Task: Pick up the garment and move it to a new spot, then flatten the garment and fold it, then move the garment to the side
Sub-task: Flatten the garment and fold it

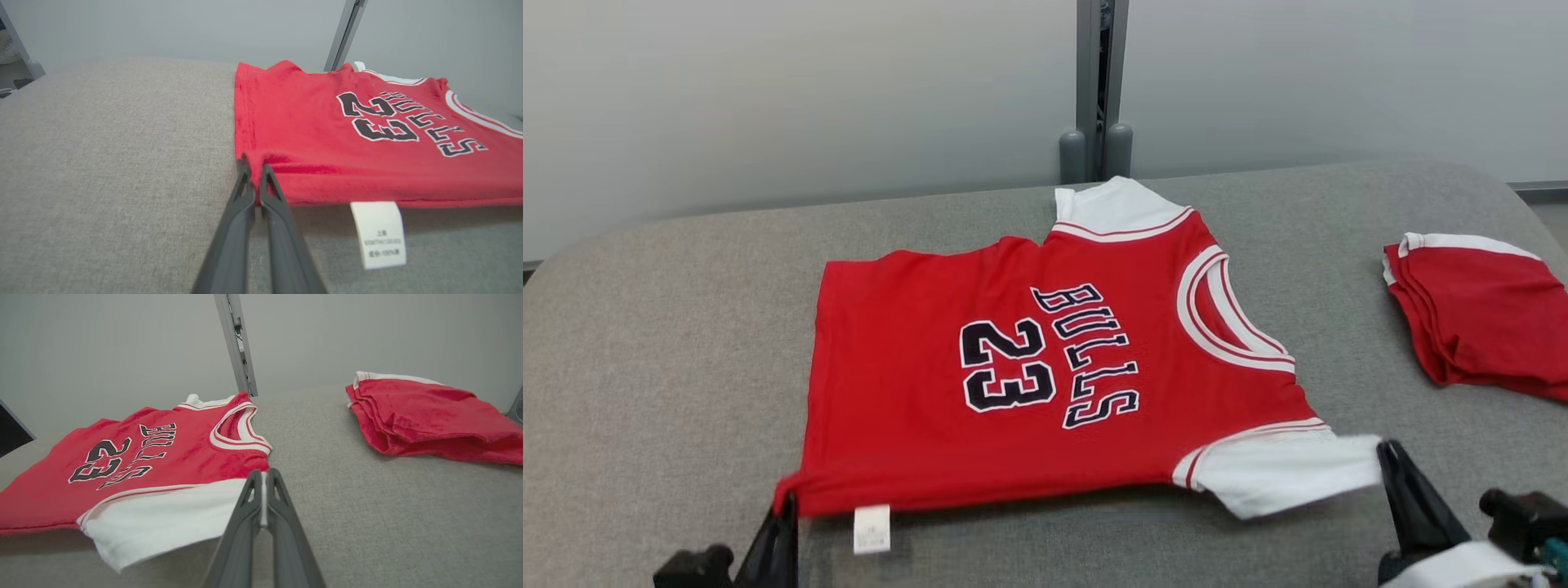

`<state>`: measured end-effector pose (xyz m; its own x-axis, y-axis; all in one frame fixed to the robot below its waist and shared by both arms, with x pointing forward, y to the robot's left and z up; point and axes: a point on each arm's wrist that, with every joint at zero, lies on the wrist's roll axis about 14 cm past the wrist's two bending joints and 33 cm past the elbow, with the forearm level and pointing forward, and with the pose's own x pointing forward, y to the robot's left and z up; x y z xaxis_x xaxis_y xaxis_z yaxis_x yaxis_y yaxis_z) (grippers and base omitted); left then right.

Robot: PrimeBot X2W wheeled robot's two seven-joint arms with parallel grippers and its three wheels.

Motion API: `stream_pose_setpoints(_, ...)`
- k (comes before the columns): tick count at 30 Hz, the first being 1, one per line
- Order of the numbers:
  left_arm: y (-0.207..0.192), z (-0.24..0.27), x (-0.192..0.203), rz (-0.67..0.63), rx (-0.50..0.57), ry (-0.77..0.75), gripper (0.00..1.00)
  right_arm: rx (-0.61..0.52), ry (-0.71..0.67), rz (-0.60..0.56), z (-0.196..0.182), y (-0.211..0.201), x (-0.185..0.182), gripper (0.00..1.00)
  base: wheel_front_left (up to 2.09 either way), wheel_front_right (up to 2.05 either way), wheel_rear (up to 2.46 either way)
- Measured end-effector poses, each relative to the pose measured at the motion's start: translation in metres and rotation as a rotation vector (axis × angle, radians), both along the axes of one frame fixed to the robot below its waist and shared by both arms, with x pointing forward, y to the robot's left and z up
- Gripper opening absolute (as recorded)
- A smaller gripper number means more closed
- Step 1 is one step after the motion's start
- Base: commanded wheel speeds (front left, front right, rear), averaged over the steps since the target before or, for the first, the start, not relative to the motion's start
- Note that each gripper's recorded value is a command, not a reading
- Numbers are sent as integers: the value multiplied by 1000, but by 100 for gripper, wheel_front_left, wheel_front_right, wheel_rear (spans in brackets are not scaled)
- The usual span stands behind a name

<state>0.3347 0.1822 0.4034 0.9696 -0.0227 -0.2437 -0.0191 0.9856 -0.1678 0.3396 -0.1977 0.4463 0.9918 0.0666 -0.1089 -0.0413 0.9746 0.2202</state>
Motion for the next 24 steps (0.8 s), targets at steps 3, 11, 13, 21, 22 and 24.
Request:
stream_pose_setpoints(3, -4, 18, 21, -12, -1, -61, 0, 2, -41, 2, 13, 1, 19, 0, 0, 0, 0)
stream_pose_setpoints(11, -20, 26, 86, -67, 16, -87, 0, -59, -68, 63, 23, 14, 94, 0, 0, 0, 0)
stream_pose_setpoints(13, -20, 20, 97, -71, 26, -66, 0, -63, -69, 65, 24, 16, 113, 0, 0, 0, 0)
stream_pose_setpoints(21, -18, -1, 137, -89, 71, -9, 0, -160, -22, 117, 6, 25, 172, 0, 0, 0, 0)
stream_pose_setpoints(22, -17, -2, 141, -89, 71, -7, 0, -162, -18, 118, 4, 26, 178, 0, 0, 0, 0)
stream_pose_setpoints(24, -15, -4, 149, -85, 72, -4, 0, -171, -11, 122, 0, 28, 188, 0, 0, 0, 0)
